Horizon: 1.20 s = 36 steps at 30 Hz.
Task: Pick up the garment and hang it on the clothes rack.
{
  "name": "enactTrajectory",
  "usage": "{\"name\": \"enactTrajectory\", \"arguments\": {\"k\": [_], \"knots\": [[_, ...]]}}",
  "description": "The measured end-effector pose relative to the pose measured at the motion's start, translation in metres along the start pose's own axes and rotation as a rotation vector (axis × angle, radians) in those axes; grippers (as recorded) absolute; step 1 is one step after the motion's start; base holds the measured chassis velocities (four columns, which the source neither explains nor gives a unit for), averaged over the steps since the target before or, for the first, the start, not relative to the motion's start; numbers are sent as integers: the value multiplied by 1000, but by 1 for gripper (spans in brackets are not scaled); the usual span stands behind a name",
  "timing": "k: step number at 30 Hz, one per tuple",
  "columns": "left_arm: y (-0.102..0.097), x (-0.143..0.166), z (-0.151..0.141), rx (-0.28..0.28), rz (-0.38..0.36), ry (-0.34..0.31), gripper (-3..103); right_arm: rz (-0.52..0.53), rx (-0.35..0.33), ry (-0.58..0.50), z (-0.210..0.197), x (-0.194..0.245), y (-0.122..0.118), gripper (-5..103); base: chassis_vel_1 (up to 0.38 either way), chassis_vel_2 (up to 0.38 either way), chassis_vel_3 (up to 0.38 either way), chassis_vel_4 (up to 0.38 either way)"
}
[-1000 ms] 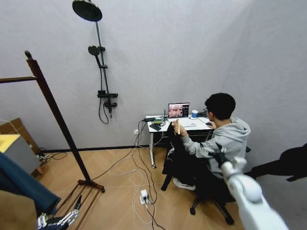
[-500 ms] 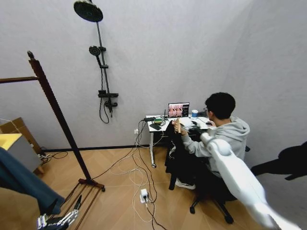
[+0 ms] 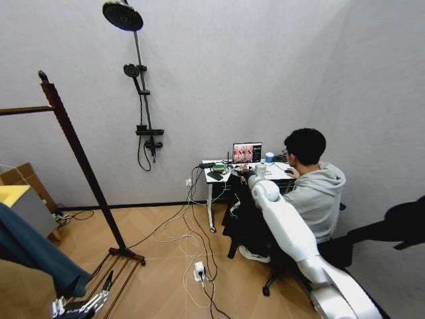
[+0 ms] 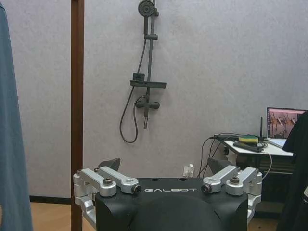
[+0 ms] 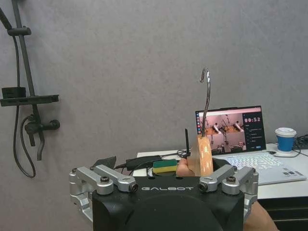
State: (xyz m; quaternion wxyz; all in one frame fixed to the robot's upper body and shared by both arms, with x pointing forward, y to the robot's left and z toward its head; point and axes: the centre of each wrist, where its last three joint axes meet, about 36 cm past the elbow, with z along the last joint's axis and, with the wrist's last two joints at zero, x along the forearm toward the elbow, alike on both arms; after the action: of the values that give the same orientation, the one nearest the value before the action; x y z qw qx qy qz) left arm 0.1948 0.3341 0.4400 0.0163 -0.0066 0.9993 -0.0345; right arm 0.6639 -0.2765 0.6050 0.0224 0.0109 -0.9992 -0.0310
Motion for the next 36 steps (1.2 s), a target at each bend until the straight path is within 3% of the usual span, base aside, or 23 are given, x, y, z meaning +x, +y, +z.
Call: {"name": "enactTrajectory", "arguments": {"k": [5,10,11,13,17,19,22,24,36], "knots": [[0,0,0,0,0,0,100,33,11,4,2,2,-11,88,0,0,0,0],[0,0,0,0,0,0,100,41,24,9,4,1,-38,66,0,0,0,0],[0,0,0,0,0,0,100,41,24,9,4,1,-38,66,0,0,0,0],[0,0,0,0,0,0,100,31,42,-3,1,-1,-50,50,0,0,0,0],[0,0,0,0,0,0,100,20,49,-9,0,-1,-53,39,0,0,0,0],[0,0,0,0,0,0,100,1,69,-14,-1,2,-56,28,0,0,0,0],[0,0,0,0,0,0,100,-5,75,-14,-2,4,-58,23,0,0,0,0],[0,0,0,0,0,0,100,-15,88,-10,-4,10,-62,13,0,0,0,0],[0,0,0,0,0,0,100,-56,129,-24,-1,47,-71,10,0,0,0,0]]}}
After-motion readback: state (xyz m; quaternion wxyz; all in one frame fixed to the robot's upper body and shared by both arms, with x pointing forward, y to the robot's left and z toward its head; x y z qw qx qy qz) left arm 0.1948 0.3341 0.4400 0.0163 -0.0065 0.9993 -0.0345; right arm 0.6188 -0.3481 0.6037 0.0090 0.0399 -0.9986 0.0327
